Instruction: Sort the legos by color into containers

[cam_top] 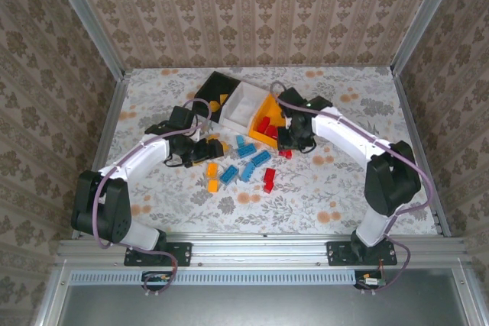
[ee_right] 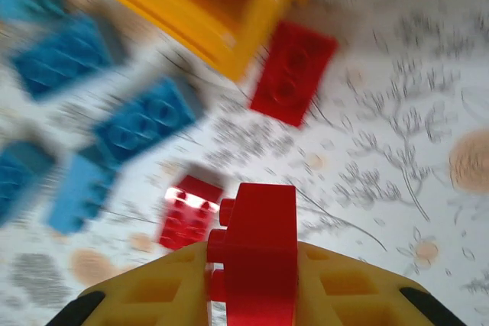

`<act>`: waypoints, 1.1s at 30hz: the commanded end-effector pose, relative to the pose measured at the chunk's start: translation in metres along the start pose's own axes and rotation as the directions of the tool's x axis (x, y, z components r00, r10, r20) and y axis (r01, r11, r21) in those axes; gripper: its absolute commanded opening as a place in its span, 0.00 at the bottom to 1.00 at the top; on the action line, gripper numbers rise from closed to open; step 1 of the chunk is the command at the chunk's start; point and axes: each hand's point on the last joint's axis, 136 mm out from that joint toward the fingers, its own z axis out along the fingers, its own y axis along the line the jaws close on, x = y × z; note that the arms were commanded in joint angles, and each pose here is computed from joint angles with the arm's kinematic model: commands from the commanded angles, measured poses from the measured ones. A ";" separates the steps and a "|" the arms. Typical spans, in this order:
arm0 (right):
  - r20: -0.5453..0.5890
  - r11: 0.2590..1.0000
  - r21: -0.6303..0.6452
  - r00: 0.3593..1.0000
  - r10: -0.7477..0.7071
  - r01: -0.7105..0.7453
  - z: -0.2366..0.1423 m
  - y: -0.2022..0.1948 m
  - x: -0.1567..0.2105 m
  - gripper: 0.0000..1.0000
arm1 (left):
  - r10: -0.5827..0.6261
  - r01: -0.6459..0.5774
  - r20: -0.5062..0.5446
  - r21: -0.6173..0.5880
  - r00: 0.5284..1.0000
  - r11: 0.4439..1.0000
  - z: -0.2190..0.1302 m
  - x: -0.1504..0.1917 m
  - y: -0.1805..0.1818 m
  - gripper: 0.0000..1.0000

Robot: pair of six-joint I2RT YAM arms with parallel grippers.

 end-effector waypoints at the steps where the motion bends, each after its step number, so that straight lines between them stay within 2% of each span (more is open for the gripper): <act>1: 0.041 0.989 -0.143 0.998 0.050 -0.043 -0.026 0.029 -0.023 0.29 | 0.009 -0.009 0.021 0.000 1.000 1.000 -0.008 0.002 -0.002 0.79; 6: 0.065 0.975 -0.203 0.992 0.106 -0.091 -0.013 0.045 -0.065 0.29 | 0.000 0.000 0.021 -0.004 1.000 1.000 -0.007 0.005 0.000 0.79; 9: 0.051 0.981 -0.163 0.993 0.110 -0.100 0.011 0.041 -0.083 0.29 | -0.003 0.003 0.020 -0.006 1.000 1.000 -0.007 0.008 0.000 0.79; 16: 0.003 0.989 -0.086 0.993 0.120 -0.119 0.056 0.024 -0.105 0.32 | 0.004 -0.003 0.020 -0.023 1.000 1.000 -0.010 0.011 0.003 0.79; 20: -0.019 0.989 -0.094 0.993 0.117 -0.118 0.066 0.026 -0.107 0.38 | 0.003 -0.003 0.016 -0.031 1.000 1.000 -0.010 0.011 0.004 0.79; 25: 0.004 0.989 -0.096 0.994 0.111 -0.110 0.054 0.026 -0.114 0.50 | 0.001 -0.001 0.017 -0.036 1.000 0.999 -0.009 0.009 0.004 0.79; 27: 0.029 0.991 -0.094 0.994 0.101 -0.098 0.039 0.026 -0.118 0.55 | 0.003 -0.002 0.016 -0.037 1.000 0.999 -0.009 0.007 0.004 0.79; 33: 0.117 0.996 -0.068 0.990 0.073 -0.066 -0.016 0.017 -0.118 0.62 | 0.008 -0.008 0.008 -0.027 1.000 1.000 -0.002 -0.002 0.000 0.79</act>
